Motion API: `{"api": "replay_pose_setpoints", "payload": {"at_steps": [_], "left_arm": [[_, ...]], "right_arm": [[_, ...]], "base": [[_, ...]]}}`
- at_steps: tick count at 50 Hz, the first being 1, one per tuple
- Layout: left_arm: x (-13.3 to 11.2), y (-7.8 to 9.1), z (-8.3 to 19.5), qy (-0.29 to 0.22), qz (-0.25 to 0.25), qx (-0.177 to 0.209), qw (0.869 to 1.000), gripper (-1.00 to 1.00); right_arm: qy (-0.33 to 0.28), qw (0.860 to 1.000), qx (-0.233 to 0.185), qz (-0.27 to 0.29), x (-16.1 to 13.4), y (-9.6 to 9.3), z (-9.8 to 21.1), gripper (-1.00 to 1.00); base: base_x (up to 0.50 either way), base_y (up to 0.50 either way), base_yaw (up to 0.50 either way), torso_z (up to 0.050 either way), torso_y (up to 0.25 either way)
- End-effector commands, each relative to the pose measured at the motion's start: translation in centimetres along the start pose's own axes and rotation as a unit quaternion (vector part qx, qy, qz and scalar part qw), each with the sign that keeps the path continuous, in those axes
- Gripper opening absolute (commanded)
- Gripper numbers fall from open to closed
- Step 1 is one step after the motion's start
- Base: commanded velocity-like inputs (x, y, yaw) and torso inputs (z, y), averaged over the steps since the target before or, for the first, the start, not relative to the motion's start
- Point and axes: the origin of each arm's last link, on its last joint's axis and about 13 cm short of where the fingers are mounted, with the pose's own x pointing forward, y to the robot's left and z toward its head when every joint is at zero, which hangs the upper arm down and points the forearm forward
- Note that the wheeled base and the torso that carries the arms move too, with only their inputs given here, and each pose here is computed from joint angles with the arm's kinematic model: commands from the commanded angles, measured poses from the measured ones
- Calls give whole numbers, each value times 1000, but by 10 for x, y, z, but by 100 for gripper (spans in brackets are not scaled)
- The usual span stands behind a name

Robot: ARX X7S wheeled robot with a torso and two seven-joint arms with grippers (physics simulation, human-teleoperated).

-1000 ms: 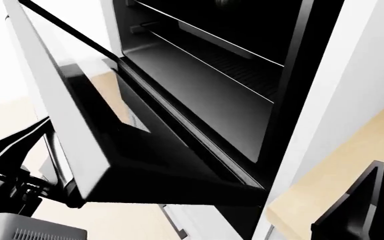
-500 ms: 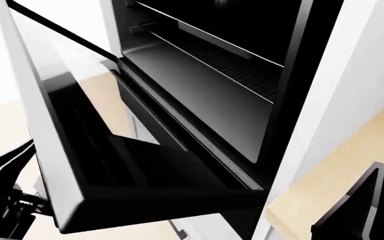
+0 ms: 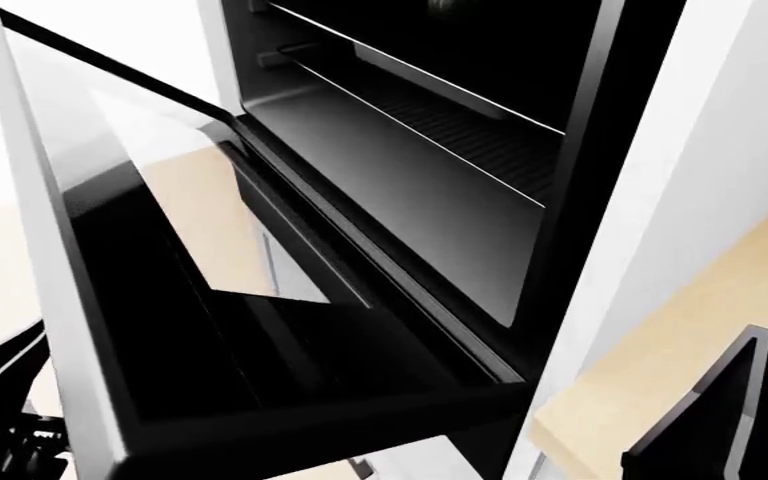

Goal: Open the oven door

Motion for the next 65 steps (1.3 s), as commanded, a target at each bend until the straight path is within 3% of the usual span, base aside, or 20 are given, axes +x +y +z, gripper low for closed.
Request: {"api": "replay_pose_setpoints", "payload": {"at_steps": [1,37,52,65], "left_arm": [[10,15,15,-61,185,-49,980,-100],[-17,-16,3,-64,264,-96,958,-100],[-26,-18,1,-61,298,-97,948,-100],[-34,-27,-9,-31,304,-93,948,-100]], "right_arm": [[0,1000,-1,-2,1,-2,-1,100],[-4,1000,0,-4,2,-3,-1,100],[-3,1000,1,-4,2,-3,-1,100],[-2,1000,2,-5,3,-3,-1,100]], "base": [[0,0,0,0,12],[0,0,0,1,6],[0,0,0,1,5],[0,0,0,2,5]]}}
